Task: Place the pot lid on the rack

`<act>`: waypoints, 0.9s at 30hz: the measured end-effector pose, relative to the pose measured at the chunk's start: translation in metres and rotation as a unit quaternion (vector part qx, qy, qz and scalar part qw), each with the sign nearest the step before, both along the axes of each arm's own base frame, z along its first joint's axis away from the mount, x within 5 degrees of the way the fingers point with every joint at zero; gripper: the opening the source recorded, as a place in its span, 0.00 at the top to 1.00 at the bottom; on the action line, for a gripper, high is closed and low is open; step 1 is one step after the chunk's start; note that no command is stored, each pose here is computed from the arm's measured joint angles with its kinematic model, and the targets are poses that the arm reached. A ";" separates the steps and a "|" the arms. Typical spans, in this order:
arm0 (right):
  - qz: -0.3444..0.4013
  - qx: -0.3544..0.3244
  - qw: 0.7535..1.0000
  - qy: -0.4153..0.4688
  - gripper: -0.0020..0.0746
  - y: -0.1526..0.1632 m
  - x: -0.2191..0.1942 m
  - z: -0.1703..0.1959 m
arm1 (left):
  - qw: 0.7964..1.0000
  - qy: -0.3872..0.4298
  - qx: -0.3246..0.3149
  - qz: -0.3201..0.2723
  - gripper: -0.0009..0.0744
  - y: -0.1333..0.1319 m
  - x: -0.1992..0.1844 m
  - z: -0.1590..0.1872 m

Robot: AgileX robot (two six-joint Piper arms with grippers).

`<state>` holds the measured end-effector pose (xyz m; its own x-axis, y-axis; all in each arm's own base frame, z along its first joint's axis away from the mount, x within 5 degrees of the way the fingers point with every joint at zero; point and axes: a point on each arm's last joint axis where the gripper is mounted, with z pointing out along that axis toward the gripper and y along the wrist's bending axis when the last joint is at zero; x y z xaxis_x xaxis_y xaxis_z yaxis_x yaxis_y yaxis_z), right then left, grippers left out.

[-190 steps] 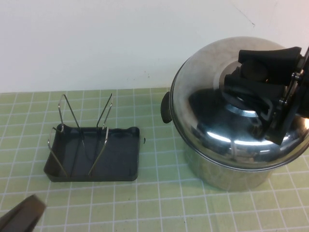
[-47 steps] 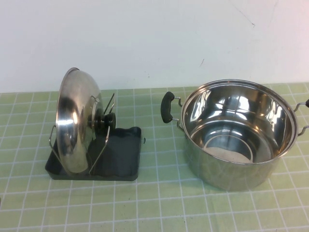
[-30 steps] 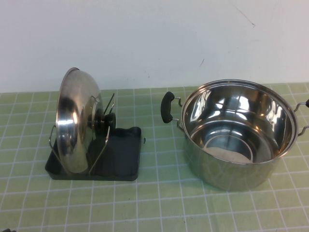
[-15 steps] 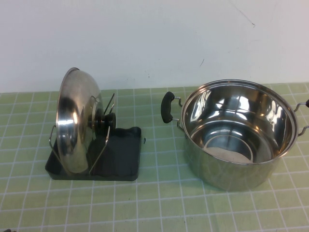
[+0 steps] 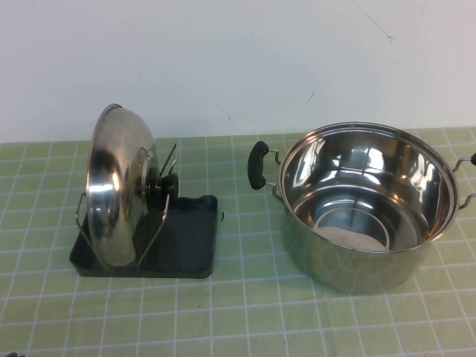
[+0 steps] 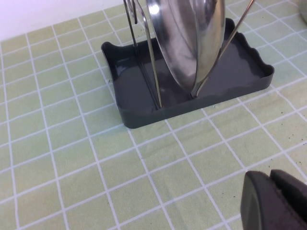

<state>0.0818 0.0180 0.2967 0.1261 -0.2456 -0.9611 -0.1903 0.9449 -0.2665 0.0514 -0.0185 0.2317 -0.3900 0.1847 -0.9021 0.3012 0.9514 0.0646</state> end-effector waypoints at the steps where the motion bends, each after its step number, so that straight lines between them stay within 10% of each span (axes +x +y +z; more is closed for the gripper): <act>1: -0.021 -0.002 1.000 0.007 0.98 -0.004 0.000 -0.001 | 1.000 0.000 -0.001 0.000 0.99 0.000 0.000 0.000; 8: -0.057 0.030 0.985 0.157 0.98 -0.015 -0.025 -0.030 | 1.000 -0.001 0.000 -0.001 0.99 0.000 0.000 0.000; 18: -0.206 0.037 0.973 0.099 0.98 -0.030 -0.048 -0.043 | 1.000 -0.001 -0.002 -0.001 0.99 0.000 0.000 0.000; 27: -0.177 0.072 0.976 0.106 0.98 -0.025 -0.036 -0.073 | 1.000 -0.001 -0.002 -0.001 0.99 0.000 0.000 0.000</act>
